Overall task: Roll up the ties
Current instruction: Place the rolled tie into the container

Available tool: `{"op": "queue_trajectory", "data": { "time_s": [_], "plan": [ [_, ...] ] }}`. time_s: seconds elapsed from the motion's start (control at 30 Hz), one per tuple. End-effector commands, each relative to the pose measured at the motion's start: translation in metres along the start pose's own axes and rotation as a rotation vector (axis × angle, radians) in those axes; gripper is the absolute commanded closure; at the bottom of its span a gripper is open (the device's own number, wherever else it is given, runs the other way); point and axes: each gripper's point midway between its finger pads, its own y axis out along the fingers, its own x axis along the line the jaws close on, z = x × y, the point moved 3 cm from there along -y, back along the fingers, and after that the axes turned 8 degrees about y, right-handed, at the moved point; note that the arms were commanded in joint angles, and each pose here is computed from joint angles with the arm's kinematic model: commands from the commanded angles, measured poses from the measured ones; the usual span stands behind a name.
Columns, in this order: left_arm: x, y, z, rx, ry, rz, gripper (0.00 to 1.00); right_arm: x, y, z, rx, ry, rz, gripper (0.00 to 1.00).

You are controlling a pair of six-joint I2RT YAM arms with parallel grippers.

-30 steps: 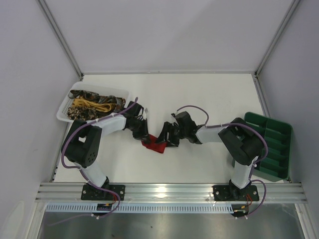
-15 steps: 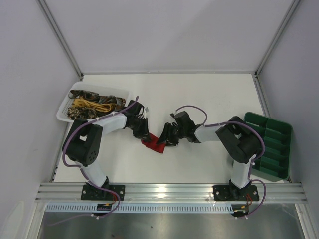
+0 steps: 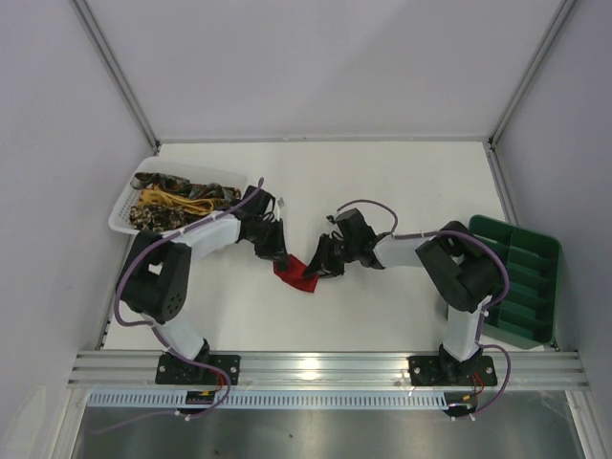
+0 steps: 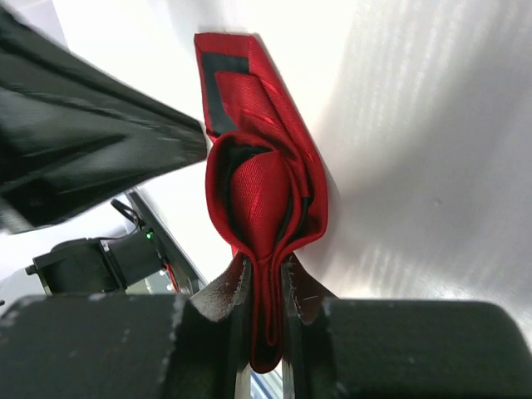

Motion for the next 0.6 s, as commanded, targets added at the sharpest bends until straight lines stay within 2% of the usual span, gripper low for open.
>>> {"op": "queue_trajectory", "data": {
  "time_s": [0.0, 0.2, 0.33, 0.57],
  "plan": [
    [-0.018, -0.043, -0.035, -0.167, 0.042, 0.011, 0.85, 0.014, -0.016, -0.003, 0.036, -0.022, -0.023, 1.00],
    [-0.026, -0.062, -0.025, -0.206, 0.023, 0.034, 0.84, 0.018, -0.064, -0.006, 0.041, -0.065, 0.055, 1.00],
    [-0.033, -0.075, -0.015, -0.233, 0.029, 0.050, 0.83, 0.009, -0.107, -0.005, 0.042, 0.026, 0.115, 1.00],
    [-0.046, -0.075, 0.000, -0.236, 0.068, 0.097, 0.83, 0.019, -0.194, -0.037, -0.147, 0.154, 0.100, 1.00]
  ]
}}
